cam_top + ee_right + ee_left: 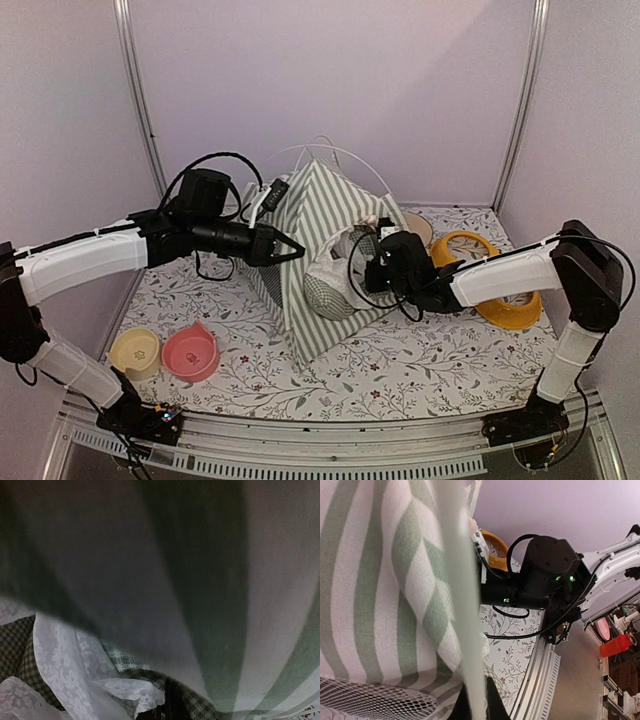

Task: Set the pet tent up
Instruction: Place the cushion in the tent.

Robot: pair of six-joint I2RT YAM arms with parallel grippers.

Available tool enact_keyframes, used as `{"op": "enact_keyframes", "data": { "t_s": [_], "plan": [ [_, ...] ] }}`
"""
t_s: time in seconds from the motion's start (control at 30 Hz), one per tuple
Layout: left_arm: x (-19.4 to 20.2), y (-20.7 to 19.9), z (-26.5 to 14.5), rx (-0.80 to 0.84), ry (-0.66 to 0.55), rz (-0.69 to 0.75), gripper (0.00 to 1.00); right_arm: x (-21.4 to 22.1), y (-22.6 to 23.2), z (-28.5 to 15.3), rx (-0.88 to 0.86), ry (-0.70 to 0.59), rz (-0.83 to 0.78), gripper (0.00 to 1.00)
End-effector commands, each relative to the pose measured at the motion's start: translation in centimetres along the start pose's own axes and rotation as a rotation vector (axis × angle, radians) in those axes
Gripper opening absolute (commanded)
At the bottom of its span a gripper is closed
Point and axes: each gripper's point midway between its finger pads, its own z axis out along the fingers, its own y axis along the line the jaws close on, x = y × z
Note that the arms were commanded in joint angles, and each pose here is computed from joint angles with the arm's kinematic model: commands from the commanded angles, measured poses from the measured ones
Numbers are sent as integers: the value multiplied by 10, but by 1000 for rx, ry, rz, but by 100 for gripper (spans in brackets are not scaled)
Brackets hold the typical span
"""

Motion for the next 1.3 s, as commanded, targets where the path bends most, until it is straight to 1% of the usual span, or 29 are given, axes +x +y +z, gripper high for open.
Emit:
{"op": "enact_keyframes", "data": {
  "t_s": [0.0, 0.03, 0.07, 0.1, 0.13, 0.23, 0.27, 0.37, 0.43, 0.5, 0.57, 0.6, 0.67, 0.73, 0.8, 0.9, 1.0, 1.1, 1.17, 1.2, 1.23, 1.27],
  "plan": [
    [16, -7, -5, 44, 76, -109, 0, -3, -11, 1, 43, -20, 59, 11],
    [15, 5, -5, -10, 67, -144, 0, -6, -8, -8, 11, -24, 61, 23],
    [15, 17, -5, -68, 60, -172, 0, -17, -2, -20, -30, -43, 67, 32],
    [15, 27, -5, -119, 55, -195, 0, -26, 4, -34, -75, -58, 72, 47],
    [16, 33, -6, -156, 50, -213, 0, -36, 12, -47, -135, -66, 64, 54],
    [14, 47, -9, -239, 21, -250, 0, -55, 30, -84, -259, -77, 56, 72],
    [13, 49, -11, -255, 11, -257, 0, -56, 32, -92, -284, -61, 53, 76],
    [8, 52, -14, -284, -12, -269, 0, -46, 35, -108, -344, 4, 49, 81],
    [6, 51, -14, -284, -19, -273, 0, -37, 38, -117, -382, 46, 54, 80],
    [5, 51, -13, -279, -21, -271, 0, -31, 49, -130, -444, 52, 45, 76],
    [5, 49, -10, -268, -13, -270, 0, -19, 80, -147, -543, 61, -32, 73],
    [4, 48, -9, -262, -12, -268, 0, -9, 97, -153, -588, 79, -86, 69],
    [6, 47, -6, -253, 0, -265, 0, 12, 120, -152, -633, 130, -138, 58],
    [6, 46, -4, -247, 5, -261, 0, 24, 132, -145, -646, 161, -137, 41],
    [8, 44, -4, -239, 12, -259, 0, 27, 139, -135, -643, 167, -107, 35],
    [9, 39, -3, -217, 22, -243, 0, 26, 143, -108, -563, 161, -95, 27],
    [8, 24, -1, -152, 42, -219, 0, 22, 138, -66, -460, 163, -74, 24],
    [8, 6, 2, -87, 75, -180, 0, 15, 120, -25, -335, 156, -31, 23],
    [8, -4, 3, -54, 84, -163, 0, 17, 118, -8, -303, 152, -33, 25],
    [7, -7, 2, -42, 83, -161, 0, 30, 116, 0, -288, 171, -60, 26],
    [5, -9, 1, -32, 79, -158, 0, 27, 121, 6, -287, 165, -62, 27],
    [3, -11, 0, -28, 72, -154, 0, 35, 122, 13, -281, 182, -73, 29]
  ]
}}
